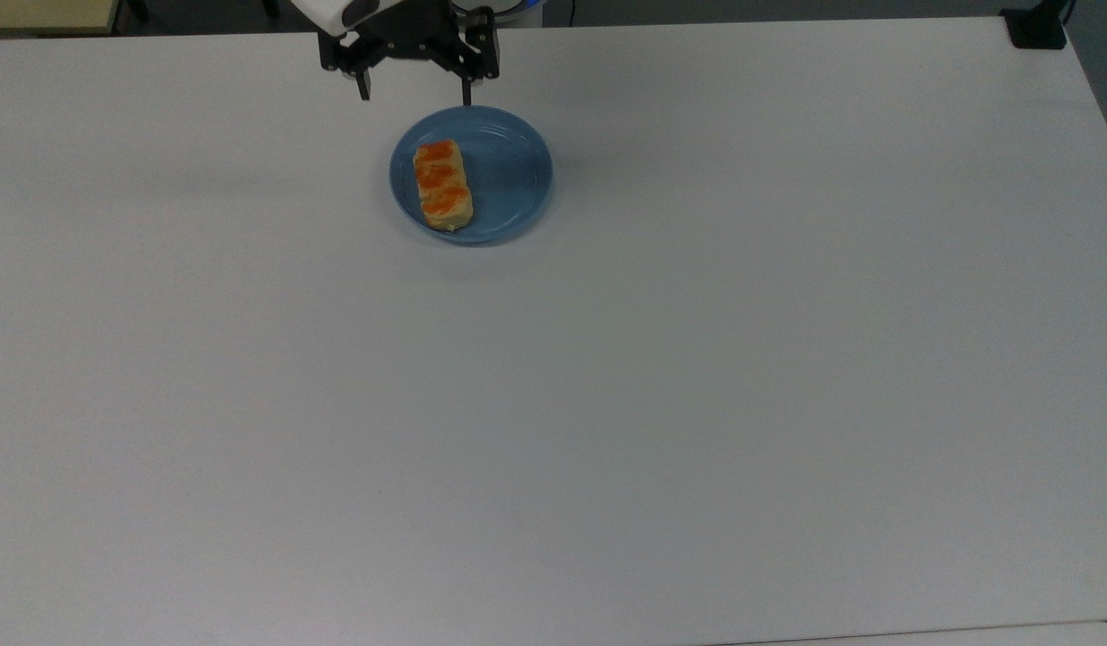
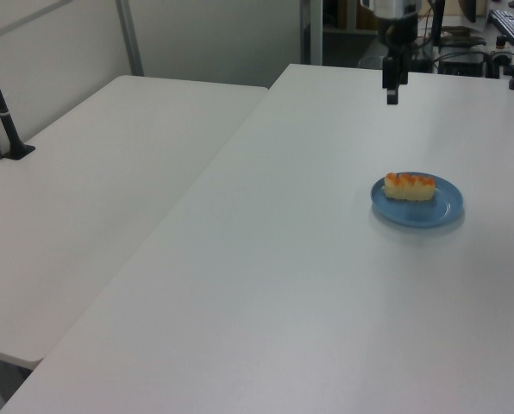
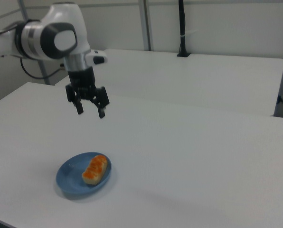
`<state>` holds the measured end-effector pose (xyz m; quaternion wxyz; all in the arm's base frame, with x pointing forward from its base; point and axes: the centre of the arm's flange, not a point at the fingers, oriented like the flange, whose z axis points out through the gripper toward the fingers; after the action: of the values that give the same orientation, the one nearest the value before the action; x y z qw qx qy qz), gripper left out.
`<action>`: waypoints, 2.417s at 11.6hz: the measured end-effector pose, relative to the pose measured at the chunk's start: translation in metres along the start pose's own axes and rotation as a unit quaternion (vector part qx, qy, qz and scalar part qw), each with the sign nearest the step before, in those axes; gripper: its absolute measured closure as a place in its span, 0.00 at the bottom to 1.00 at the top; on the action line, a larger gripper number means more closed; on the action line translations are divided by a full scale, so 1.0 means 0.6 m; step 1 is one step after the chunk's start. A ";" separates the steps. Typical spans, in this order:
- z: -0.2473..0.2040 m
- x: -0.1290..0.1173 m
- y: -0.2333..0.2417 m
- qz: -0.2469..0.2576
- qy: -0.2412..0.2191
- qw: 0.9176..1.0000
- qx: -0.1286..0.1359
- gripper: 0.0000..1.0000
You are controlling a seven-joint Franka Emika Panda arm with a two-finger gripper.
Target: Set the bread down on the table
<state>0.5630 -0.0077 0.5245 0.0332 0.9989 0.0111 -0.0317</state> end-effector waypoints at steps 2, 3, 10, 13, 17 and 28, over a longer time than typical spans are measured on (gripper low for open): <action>0.081 0.000 -0.006 -0.010 -0.016 1.000 -0.011 0.00; 0.122 -0.004 -0.019 -0.022 -0.034 0.999 -0.018 0.00; 0.309 -0.003 -0.071 -0.069 -0.090 0.992 -0.048 0.04; 0.334 -0.001 -0.074 -0.075 -0.101 0.991 -0.055 0.34; 0.318 0.001 -0.068 -0.091 -0.098 0.990 -0.053 0.63; 0.245 0.175 0.211 -0.004 0.009 0.999 -0.048 0.60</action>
<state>0.6618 -0.1417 0.3798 0.0813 0.9963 0.0165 -0.0218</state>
